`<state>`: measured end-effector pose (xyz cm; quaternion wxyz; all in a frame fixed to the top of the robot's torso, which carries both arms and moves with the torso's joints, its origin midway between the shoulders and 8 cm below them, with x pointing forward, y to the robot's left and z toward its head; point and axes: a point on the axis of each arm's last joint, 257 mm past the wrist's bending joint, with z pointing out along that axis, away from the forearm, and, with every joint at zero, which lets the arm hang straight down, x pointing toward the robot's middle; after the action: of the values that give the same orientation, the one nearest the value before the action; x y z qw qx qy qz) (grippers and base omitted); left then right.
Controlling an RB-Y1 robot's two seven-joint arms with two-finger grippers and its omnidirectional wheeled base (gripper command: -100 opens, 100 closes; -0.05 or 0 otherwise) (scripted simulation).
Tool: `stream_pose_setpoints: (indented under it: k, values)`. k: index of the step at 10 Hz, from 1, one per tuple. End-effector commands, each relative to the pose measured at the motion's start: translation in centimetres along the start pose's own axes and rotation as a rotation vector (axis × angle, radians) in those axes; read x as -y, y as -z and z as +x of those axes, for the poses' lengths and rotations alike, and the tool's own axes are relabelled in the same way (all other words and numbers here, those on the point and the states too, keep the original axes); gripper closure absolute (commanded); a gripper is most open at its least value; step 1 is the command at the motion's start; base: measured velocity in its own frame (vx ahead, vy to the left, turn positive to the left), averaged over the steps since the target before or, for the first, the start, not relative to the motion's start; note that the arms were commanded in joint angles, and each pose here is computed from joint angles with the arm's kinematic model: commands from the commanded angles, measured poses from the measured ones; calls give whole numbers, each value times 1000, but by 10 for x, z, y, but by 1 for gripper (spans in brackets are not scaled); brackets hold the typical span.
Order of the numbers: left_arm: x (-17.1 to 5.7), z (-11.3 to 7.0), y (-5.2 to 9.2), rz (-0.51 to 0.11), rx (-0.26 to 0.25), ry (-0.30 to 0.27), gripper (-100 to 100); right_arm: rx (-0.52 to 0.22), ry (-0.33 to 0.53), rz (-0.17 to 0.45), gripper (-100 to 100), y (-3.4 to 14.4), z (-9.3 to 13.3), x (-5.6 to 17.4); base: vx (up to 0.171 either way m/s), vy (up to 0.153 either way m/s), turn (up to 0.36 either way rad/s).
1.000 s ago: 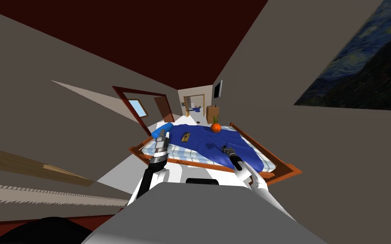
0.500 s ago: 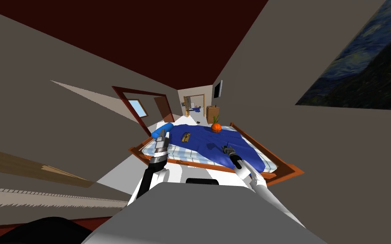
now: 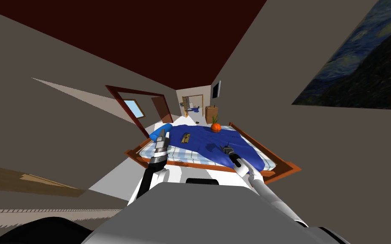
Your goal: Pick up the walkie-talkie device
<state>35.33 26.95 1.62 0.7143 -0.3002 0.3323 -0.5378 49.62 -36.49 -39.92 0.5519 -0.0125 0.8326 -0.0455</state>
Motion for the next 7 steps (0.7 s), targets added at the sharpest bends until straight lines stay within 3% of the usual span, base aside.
stream_pose_setpoints:
  k: [1,3,4,6,7]
  values:
    - [0,0,0,0,0,0,0,26,11,-45,-100,-11,-13,-9,8,55,-156]
    - [0,0,0,0,0,0,0,-14,11,-32,-100,-9,8,-2,11,50,-44]
    - [0,0,0,0,0,0,0,26,21,-73,-100,-19,-14,-10,27,53,-163]
    - [0,0,0,0,0,0,0,-15,21,-61,-100,-18,8,-2,18,49,-35]
    - [0,0,0,0,0,0,0,29,31,-99,-100,-28,-16,-10,15,51,-163]
